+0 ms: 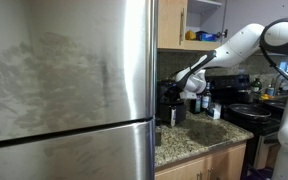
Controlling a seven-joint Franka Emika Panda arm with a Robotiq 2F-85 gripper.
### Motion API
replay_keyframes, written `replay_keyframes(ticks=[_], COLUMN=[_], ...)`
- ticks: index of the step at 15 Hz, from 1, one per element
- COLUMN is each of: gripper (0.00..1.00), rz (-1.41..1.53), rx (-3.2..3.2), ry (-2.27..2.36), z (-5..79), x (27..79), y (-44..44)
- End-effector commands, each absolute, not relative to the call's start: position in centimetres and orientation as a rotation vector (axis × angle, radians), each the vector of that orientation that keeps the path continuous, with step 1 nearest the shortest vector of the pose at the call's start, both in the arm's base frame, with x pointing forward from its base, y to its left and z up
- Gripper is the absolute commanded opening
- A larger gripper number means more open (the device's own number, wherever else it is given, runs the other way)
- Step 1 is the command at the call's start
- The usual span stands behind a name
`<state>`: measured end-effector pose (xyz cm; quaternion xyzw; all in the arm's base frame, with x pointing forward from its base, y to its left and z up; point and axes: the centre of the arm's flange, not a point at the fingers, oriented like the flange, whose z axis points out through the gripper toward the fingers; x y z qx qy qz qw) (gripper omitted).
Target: Turn off the air fryer
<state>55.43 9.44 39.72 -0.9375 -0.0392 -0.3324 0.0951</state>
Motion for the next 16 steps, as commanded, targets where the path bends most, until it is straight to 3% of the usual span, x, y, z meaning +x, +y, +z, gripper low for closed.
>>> replay_keyframes(ticks=[1, 5, 8, 14, 16], gripper=[1.0, 1.0, 1.0, 1.0, 1.0], rz=[-1.022, -0.74, -0.704, -1.139, -1.095], rx=[-2.798, -2.93, -2.956, -2.817, -2.827], ry=[-0.139, -0.159, -0.283, -0.579, -0.432], z=[38.3, 38.1, 38.6, 44.1, 45.8], x=[57.6, 49.5, 44.3, 37.8, 36.8], y=[7.3, 10.0, 11.4, 15.3, 15.2])
